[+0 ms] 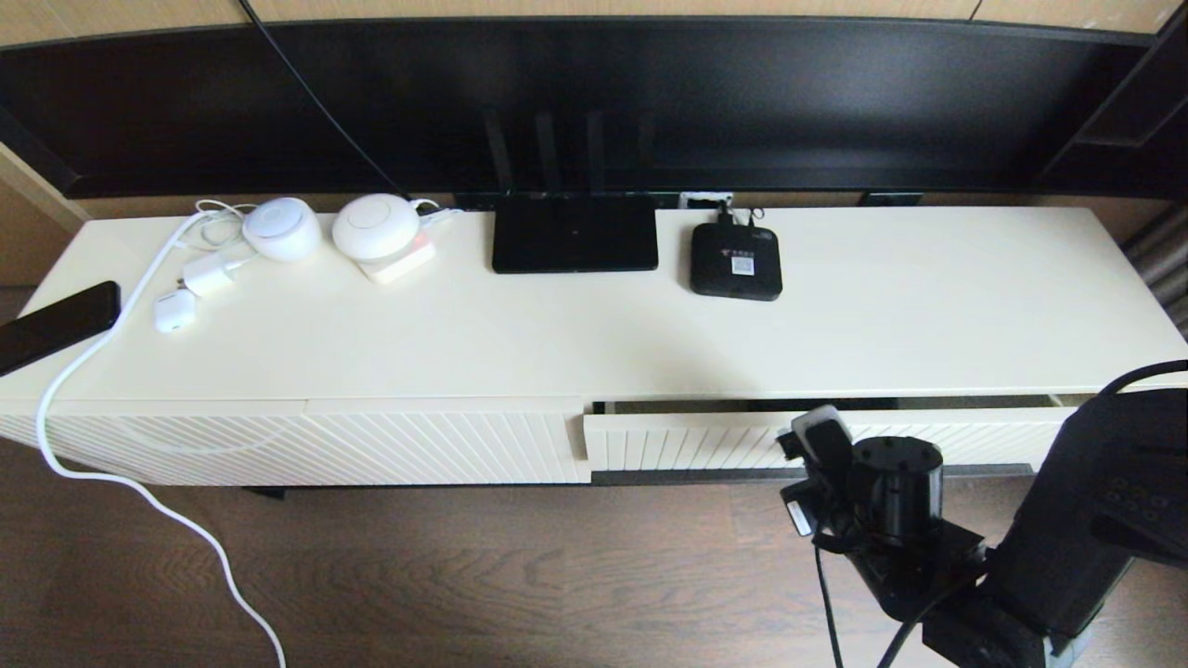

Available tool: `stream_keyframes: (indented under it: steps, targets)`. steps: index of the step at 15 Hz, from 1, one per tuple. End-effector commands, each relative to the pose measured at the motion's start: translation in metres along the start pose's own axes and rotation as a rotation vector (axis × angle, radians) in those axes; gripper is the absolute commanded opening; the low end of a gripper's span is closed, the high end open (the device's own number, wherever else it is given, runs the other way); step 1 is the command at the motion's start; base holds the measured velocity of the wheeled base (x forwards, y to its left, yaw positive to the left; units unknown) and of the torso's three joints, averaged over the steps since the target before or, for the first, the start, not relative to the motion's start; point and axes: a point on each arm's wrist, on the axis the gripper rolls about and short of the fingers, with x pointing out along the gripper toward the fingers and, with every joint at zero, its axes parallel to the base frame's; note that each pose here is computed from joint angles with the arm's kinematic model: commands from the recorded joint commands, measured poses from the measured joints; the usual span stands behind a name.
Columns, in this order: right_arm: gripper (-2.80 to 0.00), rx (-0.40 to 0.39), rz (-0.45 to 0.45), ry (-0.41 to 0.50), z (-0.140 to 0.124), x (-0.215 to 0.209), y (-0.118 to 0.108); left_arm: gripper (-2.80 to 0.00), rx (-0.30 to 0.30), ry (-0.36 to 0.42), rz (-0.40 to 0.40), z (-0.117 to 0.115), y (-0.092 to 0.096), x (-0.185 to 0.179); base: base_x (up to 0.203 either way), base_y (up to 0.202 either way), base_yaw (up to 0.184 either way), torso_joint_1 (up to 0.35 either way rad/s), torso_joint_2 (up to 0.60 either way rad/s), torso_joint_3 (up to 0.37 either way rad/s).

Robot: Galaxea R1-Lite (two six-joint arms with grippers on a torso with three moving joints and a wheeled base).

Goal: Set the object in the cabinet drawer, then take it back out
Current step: Close the drawer

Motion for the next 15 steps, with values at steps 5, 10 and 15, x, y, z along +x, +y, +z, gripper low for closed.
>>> stream_keyframes:
  steps: [5,10,15]
  targets:
    - [-2.8,0.035,-0.019,-0.063,0.006,0.015,0.007,-2.8,0.0,0.001,0.0,0.0,0.0,0.0,0.0,0.0,0.0,0.0,0.0,0.0]
    - [-2.8,0.043,-0.021,-0.069,0.007,0.012,0.006,-2.8,0.0,-0.001,0.0,0.0,0.0,0.0,0.0,0.0,0.0,0.0,0.0,0.0]
    - [-2.8,0.025,-0.01,-0.076,0.015,-0.034,-0.019,-2.8,0.0,0.001,0.0,0.0,0.0,0.0,0.0,0.0,0.0,0.0,0.0,0.0]
